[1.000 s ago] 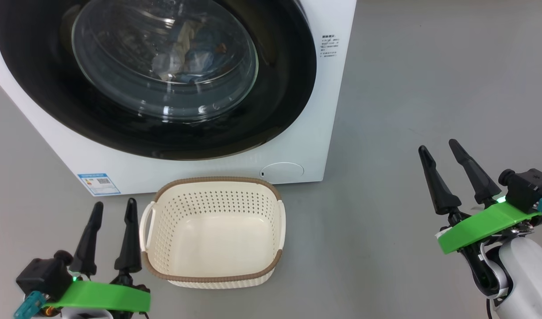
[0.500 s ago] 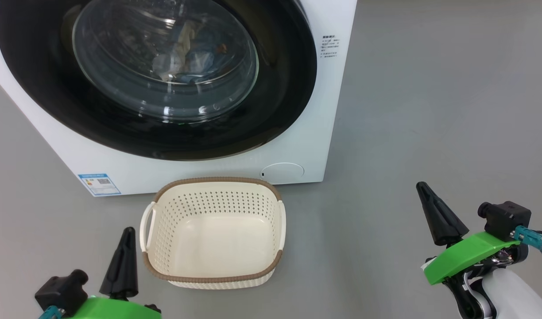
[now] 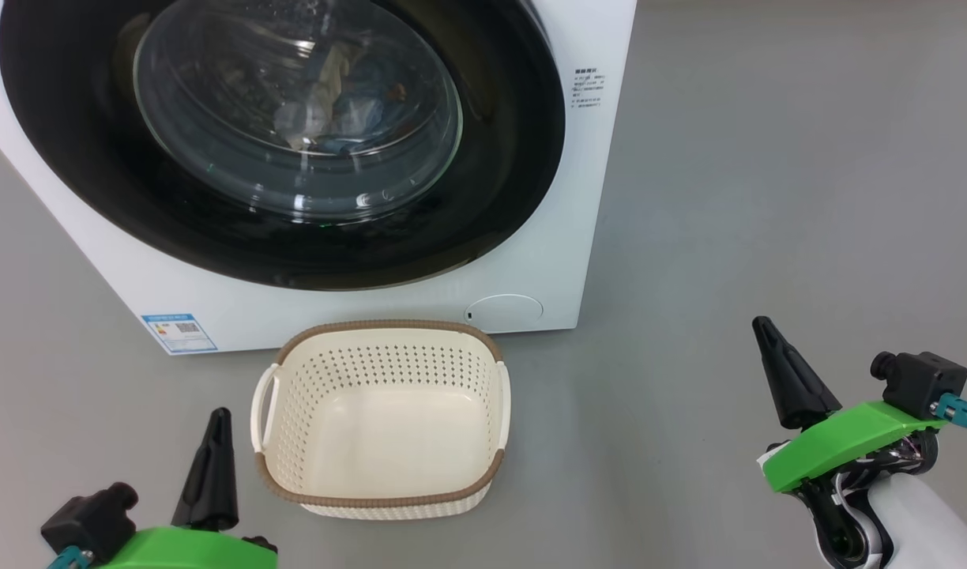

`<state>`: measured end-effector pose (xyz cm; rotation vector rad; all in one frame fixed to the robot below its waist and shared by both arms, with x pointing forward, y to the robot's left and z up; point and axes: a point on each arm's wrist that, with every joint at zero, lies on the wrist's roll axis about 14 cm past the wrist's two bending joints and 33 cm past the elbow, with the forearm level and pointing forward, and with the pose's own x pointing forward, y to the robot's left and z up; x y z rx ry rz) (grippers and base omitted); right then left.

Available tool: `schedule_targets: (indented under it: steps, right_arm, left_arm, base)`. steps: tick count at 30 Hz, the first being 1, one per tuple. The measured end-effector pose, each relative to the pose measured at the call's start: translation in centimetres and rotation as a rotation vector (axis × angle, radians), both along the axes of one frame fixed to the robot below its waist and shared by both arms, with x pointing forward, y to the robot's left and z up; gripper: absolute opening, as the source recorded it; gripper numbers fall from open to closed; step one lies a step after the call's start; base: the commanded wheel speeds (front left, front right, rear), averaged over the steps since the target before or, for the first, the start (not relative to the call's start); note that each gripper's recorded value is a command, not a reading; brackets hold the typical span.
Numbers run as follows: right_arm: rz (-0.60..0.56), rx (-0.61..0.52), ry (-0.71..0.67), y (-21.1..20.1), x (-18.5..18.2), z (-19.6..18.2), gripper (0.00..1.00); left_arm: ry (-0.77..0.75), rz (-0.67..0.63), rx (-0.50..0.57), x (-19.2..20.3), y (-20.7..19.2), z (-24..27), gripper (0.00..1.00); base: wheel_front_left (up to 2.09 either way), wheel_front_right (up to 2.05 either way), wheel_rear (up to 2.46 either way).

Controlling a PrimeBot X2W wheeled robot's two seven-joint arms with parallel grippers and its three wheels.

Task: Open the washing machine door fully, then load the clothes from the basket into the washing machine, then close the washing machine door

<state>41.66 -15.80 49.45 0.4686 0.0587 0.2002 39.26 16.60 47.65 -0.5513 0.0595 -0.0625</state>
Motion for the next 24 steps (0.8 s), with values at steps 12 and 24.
schedule_targets:
  steps: [12,24]
  right_arm:
    - [-0.046,0.120,0.037,-0.7,-0.3,-0.2,0.00]
    - [-0.081,0.235,0.064,-1.4,-0.5,-0.1,0.00]
  left_arm:
    - [0.028,0.026,-0.113,0.0,0.5,-0.1,0.00]
    - [0.048,0.049,-0.225,-0.1,0.8,-0.1,0.00]
  base:
    - [0.00,0.00,0.00]
    - [0.00,0.00,0.00]
